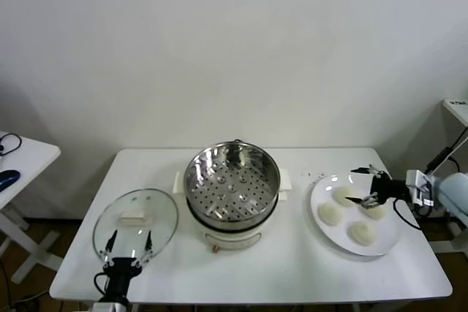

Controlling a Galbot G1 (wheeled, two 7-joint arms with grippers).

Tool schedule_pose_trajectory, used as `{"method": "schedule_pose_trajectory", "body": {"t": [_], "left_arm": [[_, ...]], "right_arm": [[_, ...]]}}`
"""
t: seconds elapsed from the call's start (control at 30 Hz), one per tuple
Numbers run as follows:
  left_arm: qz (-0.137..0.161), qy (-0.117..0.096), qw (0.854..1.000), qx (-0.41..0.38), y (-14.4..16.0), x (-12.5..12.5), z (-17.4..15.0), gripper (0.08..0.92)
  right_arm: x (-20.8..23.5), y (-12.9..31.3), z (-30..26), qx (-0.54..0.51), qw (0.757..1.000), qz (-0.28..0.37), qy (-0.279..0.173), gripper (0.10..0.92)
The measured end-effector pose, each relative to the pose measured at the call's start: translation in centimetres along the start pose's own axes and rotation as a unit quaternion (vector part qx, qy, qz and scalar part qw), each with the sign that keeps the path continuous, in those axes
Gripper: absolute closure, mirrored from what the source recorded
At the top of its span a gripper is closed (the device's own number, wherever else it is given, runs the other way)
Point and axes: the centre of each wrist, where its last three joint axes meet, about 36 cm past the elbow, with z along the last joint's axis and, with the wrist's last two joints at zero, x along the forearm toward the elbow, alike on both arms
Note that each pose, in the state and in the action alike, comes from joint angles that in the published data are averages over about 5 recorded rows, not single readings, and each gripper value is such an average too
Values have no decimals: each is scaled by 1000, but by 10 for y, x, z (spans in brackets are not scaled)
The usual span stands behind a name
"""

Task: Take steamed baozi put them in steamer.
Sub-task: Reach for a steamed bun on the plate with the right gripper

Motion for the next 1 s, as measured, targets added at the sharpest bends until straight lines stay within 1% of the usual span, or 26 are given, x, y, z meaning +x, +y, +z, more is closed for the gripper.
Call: {"method": "schedule_pose_trajectory", "body": {"t": [0.27,0.47,0.77,1.0], "left_arm": [[0,-1,1000,-1,2,-3,-7,177],[-4,3,1000,-2,5,-5,-8,177],[-9,8,1000,-6,10,-6,-9,177],[-11,10,1000,-8,12,-6,-8,177]], "right_arm": [[-16,-65,-17,47,993,-65,81,200],[-37,-98,-33,70,985,-97,125,200],[-68,-114,-45,90,972,-130,171,200],[-88,-110,-43,92,967,-149,187,200]]}}
